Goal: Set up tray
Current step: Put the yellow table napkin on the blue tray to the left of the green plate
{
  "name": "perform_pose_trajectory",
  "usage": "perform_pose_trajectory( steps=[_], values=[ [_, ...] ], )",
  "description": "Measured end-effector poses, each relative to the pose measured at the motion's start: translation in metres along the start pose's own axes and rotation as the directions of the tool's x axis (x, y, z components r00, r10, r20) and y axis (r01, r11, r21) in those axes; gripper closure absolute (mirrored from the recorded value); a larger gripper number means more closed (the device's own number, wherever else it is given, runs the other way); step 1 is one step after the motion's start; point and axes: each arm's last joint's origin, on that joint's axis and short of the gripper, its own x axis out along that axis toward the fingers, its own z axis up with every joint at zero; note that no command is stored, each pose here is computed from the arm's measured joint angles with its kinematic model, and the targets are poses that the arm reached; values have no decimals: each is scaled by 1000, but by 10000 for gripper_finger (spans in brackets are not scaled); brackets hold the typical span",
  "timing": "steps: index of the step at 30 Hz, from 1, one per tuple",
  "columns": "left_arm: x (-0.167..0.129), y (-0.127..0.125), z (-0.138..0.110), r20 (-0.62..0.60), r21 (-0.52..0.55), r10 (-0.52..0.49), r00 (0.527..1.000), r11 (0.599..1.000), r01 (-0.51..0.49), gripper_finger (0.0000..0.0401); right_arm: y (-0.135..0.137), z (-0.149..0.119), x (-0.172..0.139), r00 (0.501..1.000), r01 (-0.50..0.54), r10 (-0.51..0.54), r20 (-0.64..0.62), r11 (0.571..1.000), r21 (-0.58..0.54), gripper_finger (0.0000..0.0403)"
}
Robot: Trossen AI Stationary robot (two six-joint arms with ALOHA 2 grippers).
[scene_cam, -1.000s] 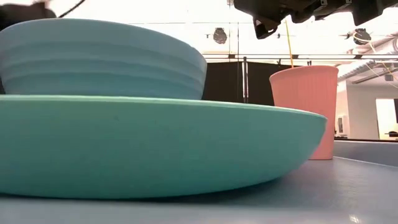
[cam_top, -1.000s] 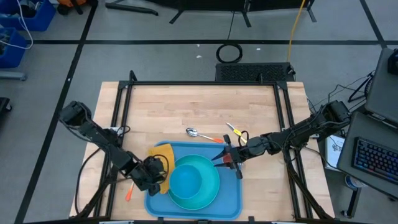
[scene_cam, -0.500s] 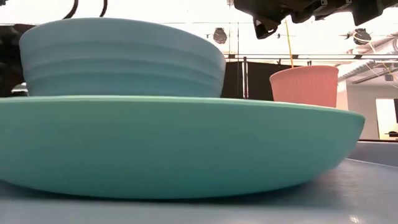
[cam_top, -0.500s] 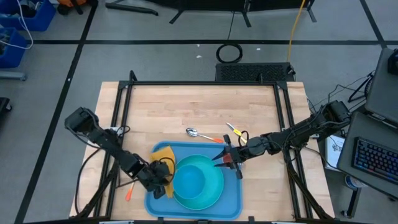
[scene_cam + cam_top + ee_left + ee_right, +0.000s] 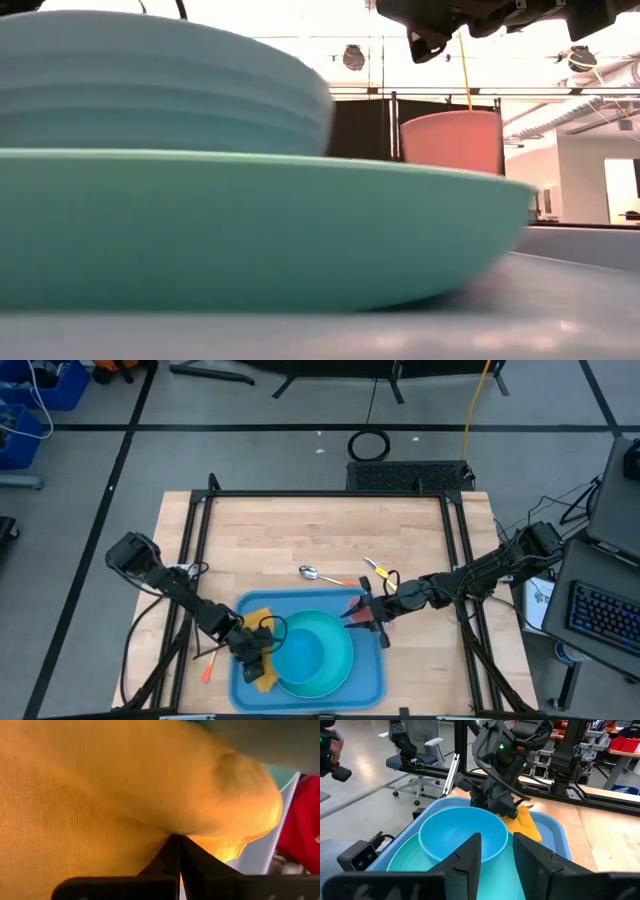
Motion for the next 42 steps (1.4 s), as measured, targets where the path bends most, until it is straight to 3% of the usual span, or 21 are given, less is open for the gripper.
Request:
perform_pose_trajectory(
  steps=[4, 10, 14, 21, 26, 30, 31, 37, 42],
  values=[
    [-11, 5, -7, -86, -23, 55, 995, 998, -57, 401, 0, 0, 0, 1000, 0, 0, -3, 1000, 0, 300],
    [-26, 21, -19, -199, -62, 211, 957, 972, -227, 401, 0, 0, 0, 1000, 0, 0, -3, 1000, -1, 300],
    [-27, 22, -20, -217, -68, 229, 949, 966, -249, 401, 0, 0, 0, 1000, 0, 0, -3, 1000, -1, 300],
    [-24, 14, -13, -83, -37, 180, 980, 982, -183, 401, 0, -1, 0, 1000, -2, 2, -7, 1000, 0, 300],
    [-23, 8, -2, 69, -87, 121, 990, 989, -115, 401, 0, -1, 0, 1000, -1, 1, -11, 1000, -1, 300],
    [-22, -1, 8, 179, 116, 23, 984, 992, -45, 401, 0, -3, 0, 1000, -1, 2, -28, 1000, 12, 300],
    [-23, -3, 8, 183, 126, 20, 983, 991, -44, 401, 0, -3, 0, 999, -2, 2, -35, 1000, 17, 300],
    [-31, 5, -2, 15, -70, 230, 973, 971, -228, 401, 1, -11, -1, 994, -7, 14, -112, 998, 62, 300],
    [-40, -4, -6, -1, -46, 297, 955, 954, -297, 401, 1, -14, -1, 989, -2, 13, -146, 997, 71, 300]
  ],
)
